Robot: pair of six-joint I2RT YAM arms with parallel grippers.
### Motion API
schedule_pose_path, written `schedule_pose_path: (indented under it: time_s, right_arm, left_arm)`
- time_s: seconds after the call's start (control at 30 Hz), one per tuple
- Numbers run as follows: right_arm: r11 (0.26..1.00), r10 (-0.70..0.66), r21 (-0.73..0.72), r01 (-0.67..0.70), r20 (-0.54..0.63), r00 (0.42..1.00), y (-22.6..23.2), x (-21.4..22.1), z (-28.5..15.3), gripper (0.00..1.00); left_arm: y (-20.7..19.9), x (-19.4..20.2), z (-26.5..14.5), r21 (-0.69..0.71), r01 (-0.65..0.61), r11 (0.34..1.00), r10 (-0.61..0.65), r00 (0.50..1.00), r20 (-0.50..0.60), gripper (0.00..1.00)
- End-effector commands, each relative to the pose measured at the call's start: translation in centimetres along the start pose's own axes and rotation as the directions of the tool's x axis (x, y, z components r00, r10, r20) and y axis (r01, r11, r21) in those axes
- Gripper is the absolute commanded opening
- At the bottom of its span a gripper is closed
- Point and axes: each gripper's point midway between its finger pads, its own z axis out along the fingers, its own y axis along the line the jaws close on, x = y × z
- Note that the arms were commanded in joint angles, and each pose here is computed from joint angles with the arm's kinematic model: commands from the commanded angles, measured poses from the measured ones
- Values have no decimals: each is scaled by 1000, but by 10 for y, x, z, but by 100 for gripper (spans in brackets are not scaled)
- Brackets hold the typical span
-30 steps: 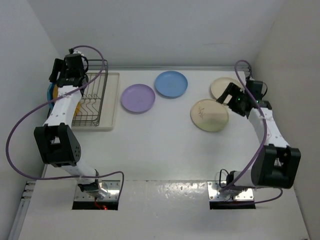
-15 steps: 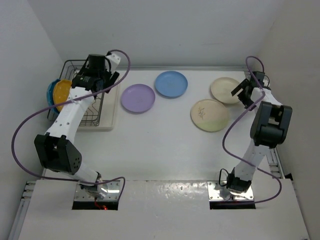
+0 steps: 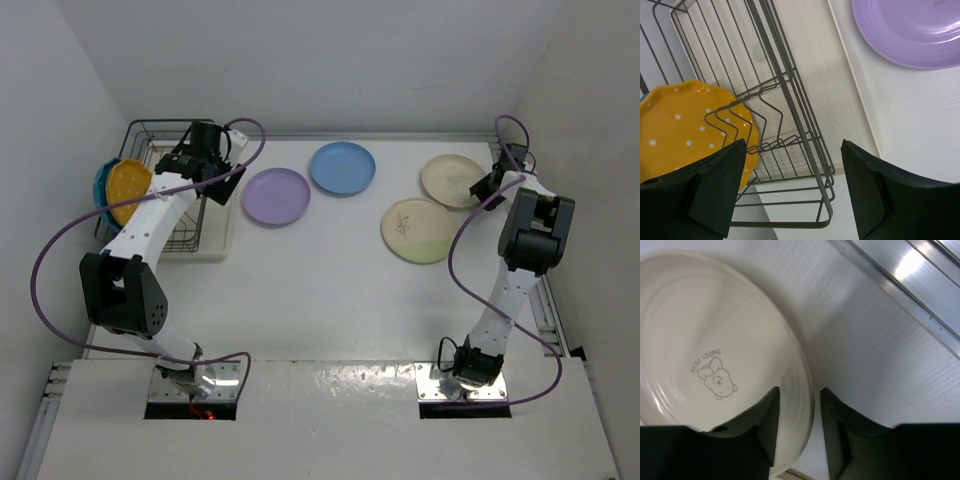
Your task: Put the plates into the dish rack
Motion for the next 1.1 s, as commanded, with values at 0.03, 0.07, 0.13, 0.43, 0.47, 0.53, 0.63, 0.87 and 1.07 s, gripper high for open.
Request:
schedule_pose_path:
  time_s: [0.03, 0.07, 0.13, 0.43, 0.47, 0.53, 0.63, 0.87, 1.07]
  right_arm:
    - [999, 43, -3, -43, 13, 999, 1, -5, 9, 13]
    - [999, 44, -14, -44, 16, 999, 2, -7, 8, 6]
    - [999, 24, -34, -23, 22, 999, 7, -10, 5, 0]
    - [970, 23, -240, 40, 254, 967, 58, -79, -88, 0]
    - [963, 26, -265, 46, 259, 966, 63, -79, -96, 0]
    - [914, 16, -387, 121, 333, 943, 93, -93, -145, 0]
    - [827, -65, -492, 270, 394, 917, 130, -72, -202, 0]
    - [539, -452, -608, 583, 376, 809, 156, 98, -264, 0]
    - [360, -636, -666, 653, 337, 695, 152, 225, -296, 0]
  left_arm:
    - [-3, -5, -2, 18, 20, 1000, -20, 1000, 17, 82]
    - [-3, -5, -2, 18, 20, 1000, -20, 1000, 17, 82]
    - [-3, -8, -6, 23, 31, 999, -32, 999, 30, 82]
    - [-3, -14, -26, 49, 39, 998, -43, 995, 87, 82]
    - [-5, -15, -26, 59, 38, 998, -43, 995, 92, 82]
    - [-10, -16, -36, 94, 36, 995, -47, 992, 119, 82]
    - [-18, -17, -43, 154, 34, 988, -57, 987, 148, 82]
    - [-67, -32, -78, 453, -29, 891, -102, 960, 262, 90]
    - [-113, -49, -121, 697, -162, 698, -154, 917, 367, 100]
